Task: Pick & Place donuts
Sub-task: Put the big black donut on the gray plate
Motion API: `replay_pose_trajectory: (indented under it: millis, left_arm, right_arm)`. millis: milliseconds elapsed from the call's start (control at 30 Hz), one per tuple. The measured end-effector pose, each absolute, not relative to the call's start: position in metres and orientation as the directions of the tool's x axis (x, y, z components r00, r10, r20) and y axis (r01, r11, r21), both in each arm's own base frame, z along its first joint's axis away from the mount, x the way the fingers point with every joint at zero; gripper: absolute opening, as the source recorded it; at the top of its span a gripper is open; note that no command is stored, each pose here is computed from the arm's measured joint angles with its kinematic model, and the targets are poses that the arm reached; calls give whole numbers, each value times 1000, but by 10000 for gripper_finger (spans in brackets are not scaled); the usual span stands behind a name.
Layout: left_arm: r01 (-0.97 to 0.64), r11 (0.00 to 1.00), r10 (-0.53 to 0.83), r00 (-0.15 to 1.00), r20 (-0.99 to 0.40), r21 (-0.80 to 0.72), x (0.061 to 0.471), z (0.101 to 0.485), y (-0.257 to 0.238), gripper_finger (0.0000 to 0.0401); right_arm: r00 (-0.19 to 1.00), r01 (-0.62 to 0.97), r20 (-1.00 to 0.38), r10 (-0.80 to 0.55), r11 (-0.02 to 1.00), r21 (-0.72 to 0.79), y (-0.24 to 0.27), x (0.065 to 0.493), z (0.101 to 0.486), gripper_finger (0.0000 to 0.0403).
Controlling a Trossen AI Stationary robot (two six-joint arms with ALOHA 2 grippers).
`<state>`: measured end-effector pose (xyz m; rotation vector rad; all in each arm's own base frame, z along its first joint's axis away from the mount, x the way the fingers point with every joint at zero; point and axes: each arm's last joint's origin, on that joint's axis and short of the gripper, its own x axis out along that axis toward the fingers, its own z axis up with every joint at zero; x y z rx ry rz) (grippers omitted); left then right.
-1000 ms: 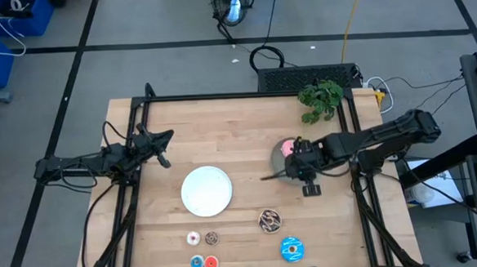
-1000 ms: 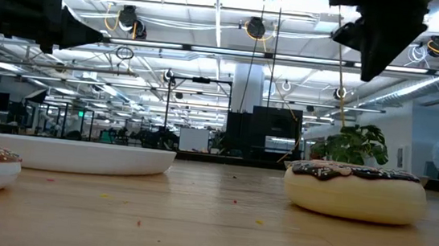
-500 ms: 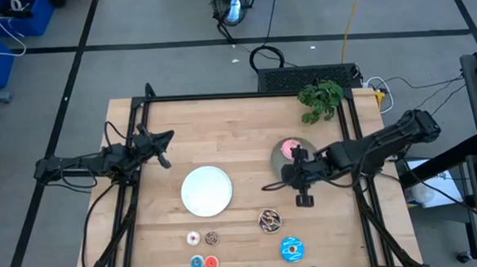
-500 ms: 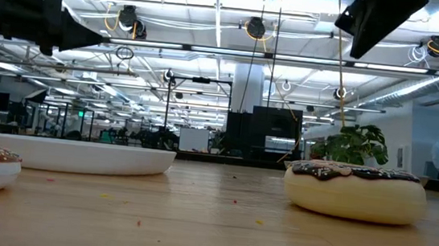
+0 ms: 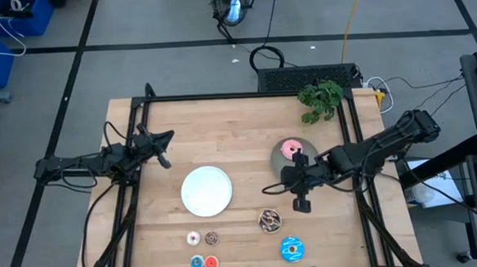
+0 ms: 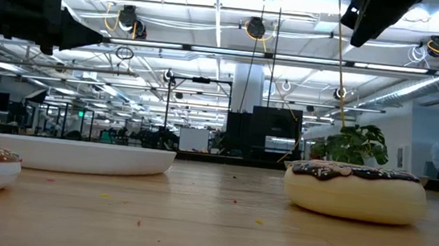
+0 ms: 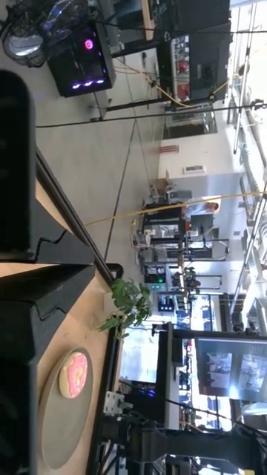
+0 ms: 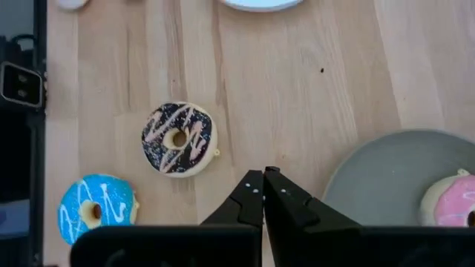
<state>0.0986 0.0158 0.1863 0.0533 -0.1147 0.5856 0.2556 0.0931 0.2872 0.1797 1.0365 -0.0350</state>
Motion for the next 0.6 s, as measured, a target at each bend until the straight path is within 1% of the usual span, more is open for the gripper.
replay_pose_trajectory:
  millis: [133, 200, 300, 433, 500, 600]
  left_arm:
    - [-554, 832, 548, 827, 125, 13, 99, 186, 16, 17]
    - [-554, 832, 548, 827, 126, 14, 99, 187, 16, 17]
    - [-555, 832, 549, 824, 139, 7, 98, 188, 16, 17]
    - [-555, 832, 549, 824, 144, 4, 98, 189, 16, 17]
    - [-555, 832, 549, 824, 143, 4, 98, 189, 16, 17]
    - [-554, 832, 548, 825, 140, 7, 98, 188, 16, 17]
  right_arm:
    - [563, 86, -823, 77, 985, 152, 96, 264, 288, 1]
    - [568, 72, -818, 91, 985, 160, 99, 271, 283, 1]
    - [521, 66, -842, 140, 977, 203, 102, 286, 276, 0]
    - [477, -5, -860, 180, 979, 202, 117, 315, 273, 0]
    - [448, -37, -876, 180, 982, 183, 128, 329, 274, 0]
    - [362, -79, -920, 153, 988, 133, 142, 342, 270, 0]
